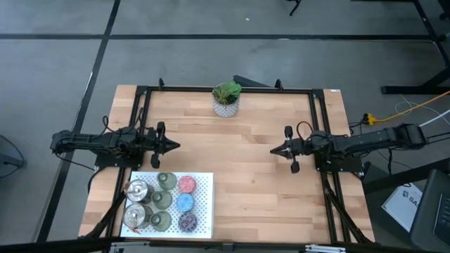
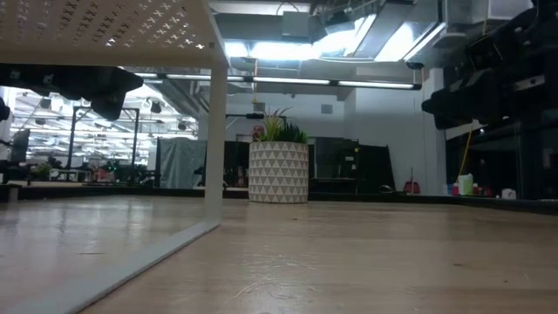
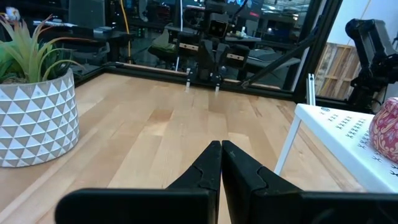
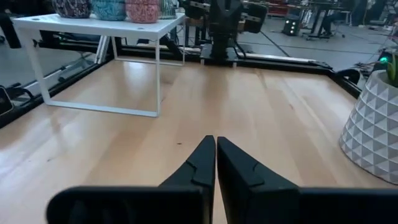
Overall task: Pick & Place candle stick holders
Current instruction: Return to Home Position
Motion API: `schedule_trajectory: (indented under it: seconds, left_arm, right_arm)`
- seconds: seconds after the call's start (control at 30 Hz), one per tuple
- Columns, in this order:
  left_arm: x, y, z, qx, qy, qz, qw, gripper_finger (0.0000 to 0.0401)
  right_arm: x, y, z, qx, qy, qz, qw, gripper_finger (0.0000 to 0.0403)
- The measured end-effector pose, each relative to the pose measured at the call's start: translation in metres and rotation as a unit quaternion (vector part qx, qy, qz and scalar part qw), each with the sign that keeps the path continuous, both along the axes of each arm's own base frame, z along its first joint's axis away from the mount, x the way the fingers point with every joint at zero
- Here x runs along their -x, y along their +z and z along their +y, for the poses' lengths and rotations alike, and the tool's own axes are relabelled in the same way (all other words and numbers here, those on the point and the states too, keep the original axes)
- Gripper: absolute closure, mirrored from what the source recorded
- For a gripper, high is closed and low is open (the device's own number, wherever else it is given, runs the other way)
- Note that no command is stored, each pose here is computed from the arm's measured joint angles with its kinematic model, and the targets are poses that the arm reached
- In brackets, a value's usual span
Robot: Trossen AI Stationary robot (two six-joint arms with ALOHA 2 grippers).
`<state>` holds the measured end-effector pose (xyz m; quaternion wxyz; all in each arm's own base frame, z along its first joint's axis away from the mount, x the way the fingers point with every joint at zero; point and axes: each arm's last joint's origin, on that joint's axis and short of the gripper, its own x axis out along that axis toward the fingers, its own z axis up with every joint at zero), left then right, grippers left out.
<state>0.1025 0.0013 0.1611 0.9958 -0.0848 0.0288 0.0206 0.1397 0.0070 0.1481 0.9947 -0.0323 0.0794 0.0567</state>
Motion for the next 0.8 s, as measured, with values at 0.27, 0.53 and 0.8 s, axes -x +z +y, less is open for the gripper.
schedule_trajectory:
  seconds: [0.27,0.53,0.8]
  left_arm:
    - [0.000,0.000,0.000,0.000,0.000,0.000,1.000,0.0395]
    - [0.000,0.000,0.000,0.000,0.000,0.000,1.000,0.0395]
    - [0.000,0.000,0.000,0.000,0.000,0.000,1.000,0.0395]
  right_arm:
    - [0.006,0.001,-0.006,-0.004,0.045,0.004,0.999,0.0383]
    - [0.014,0.005,-0.018,-0.005,-0.041,-0.004,0.999,0.0383]
    - [0.024,0.009,-0.028,0.012,-0.173,-0.021,0.985,0.0383]
